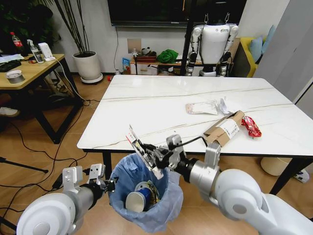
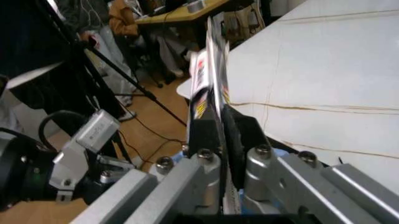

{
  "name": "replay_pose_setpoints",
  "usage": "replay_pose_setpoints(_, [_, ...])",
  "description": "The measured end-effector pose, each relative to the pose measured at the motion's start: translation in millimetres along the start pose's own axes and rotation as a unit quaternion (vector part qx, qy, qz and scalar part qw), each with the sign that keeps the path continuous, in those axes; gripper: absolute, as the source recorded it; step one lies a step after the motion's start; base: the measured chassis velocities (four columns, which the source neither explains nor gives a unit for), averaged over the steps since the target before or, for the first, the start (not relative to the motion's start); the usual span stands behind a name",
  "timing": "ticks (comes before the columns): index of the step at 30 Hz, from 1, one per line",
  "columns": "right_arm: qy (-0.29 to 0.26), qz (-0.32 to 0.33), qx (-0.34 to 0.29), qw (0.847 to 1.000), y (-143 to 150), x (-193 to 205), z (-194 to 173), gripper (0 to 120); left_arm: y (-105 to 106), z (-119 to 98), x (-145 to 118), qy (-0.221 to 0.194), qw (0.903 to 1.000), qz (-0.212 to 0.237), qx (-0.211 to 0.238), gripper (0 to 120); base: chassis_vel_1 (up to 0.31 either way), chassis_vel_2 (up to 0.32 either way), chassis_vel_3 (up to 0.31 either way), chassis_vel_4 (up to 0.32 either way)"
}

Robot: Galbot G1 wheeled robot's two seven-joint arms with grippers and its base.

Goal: Pick up the trash bin and place the trash from the table into it.

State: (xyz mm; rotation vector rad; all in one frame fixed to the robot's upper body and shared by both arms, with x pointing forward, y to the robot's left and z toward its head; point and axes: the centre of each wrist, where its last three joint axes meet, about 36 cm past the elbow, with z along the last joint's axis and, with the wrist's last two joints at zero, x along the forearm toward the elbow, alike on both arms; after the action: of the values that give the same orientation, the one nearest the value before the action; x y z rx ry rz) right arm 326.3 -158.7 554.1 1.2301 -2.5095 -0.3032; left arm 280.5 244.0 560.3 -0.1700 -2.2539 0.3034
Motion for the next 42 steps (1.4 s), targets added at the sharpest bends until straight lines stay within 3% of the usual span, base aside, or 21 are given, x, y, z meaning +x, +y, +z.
replay_pose_setpoints(10, [0.005,-0.008,0.023,1.0,5,6,13,41,1,2,0,0.005,1.0,-0.003,-0.005,0,0.0,0.0,0.0,0.0])
replay_pose_setpoints(17, [-0.042,0.012,0.036,0.998,-6,14,-16,68,3,4,0,0.011,0.9998,-0.01,-0.01,0,0.0,0.0,0.0,0.0])
replay_pose_setpoints(25, [-0.087,0.082,0.035,0.992,-28,32,-49,95,2,6,-1,0.008,0.9999,-0.009,-0.008,0,0.0,0.0,0.0,0.0])
replay_pose_setpoints(29, [-0.096,0.12,0.028,0.988,-48,32,-56,100,1,7,-1,0.005,1.0,-0.005,-0.005,0,0.0,0.0,0.0,0.0])
replay_pose_setpoints(33, [-0.109,0.2,0.015,0.974,-87,33,-63,100,-1,8,-2,0.006,1.0,0.001,-0.004,0,0.0,0.0,0.0,0.0])
replay_pose_setpoints(40, [-0.094,0.288,-0.006,0.953,-124,31,-60,100,0,7,-2,0.008,0.9999,-0.001,-0.01,0,0.0,0.0,0.0,0.0])
replay_pose_setpoints(42, [-0.094,0.288,-0.006,0.953,-124,31,-60,100,0,7,-2,0.008,0.9999,-0.001,-0.01,0,0.0,0.0,0.0,0.0])
